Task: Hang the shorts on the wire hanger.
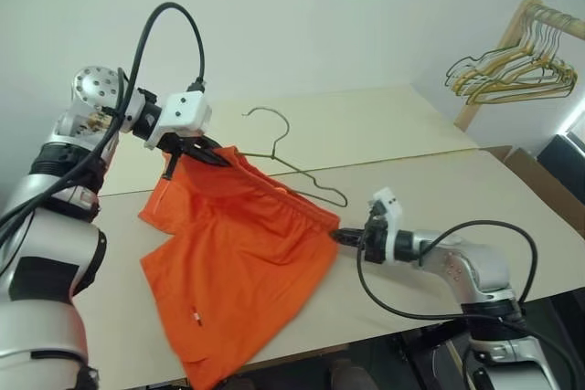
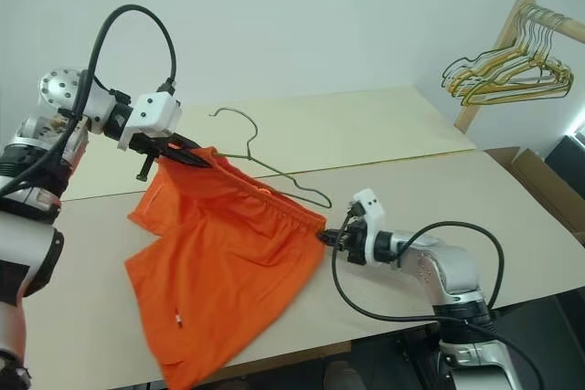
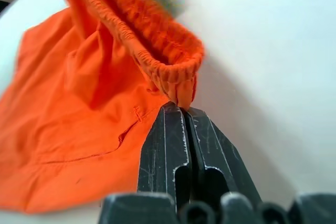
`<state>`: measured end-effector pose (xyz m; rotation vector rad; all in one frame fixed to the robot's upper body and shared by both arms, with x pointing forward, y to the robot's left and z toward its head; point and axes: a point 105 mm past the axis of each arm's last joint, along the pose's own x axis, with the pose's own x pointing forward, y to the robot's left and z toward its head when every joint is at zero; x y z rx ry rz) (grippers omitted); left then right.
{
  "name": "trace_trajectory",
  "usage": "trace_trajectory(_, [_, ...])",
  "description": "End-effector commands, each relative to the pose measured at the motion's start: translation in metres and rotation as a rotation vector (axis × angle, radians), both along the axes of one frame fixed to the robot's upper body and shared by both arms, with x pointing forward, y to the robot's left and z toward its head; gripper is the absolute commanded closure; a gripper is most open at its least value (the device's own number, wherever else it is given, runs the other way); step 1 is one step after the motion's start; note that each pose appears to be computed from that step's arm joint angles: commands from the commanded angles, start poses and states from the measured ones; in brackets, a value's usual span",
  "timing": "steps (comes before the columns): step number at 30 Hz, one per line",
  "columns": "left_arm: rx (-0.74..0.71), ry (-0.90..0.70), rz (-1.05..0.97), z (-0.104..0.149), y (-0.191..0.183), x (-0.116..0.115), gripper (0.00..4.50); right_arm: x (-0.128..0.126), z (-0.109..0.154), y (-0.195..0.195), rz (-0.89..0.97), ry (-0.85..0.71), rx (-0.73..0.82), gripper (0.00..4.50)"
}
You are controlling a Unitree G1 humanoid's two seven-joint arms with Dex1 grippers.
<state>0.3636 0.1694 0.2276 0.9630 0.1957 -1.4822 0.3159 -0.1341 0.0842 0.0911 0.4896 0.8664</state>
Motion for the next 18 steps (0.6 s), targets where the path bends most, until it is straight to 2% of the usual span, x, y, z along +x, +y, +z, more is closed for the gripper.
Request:
trace_trajectory(1, [-0.005,-0.023,0.004,0.012,0.006,-0.003,4.5,0.008,0.001,-0.021,-0.026,-0.103,-0.132,4.46])
trace_trajectory(9, [0.073,-0.021,0.038,-0.003,0.015,0.003,4.5,0.002,0.004,-0.042,0.026,-0.178,-0.255,4.46])
trace_trajectory(18, [0.046,-0.041,0.098,-0.007,0.015,0.014,4.5,-0.005,0.023,-0.054,0.126,-0.282,-0.357,4.46])
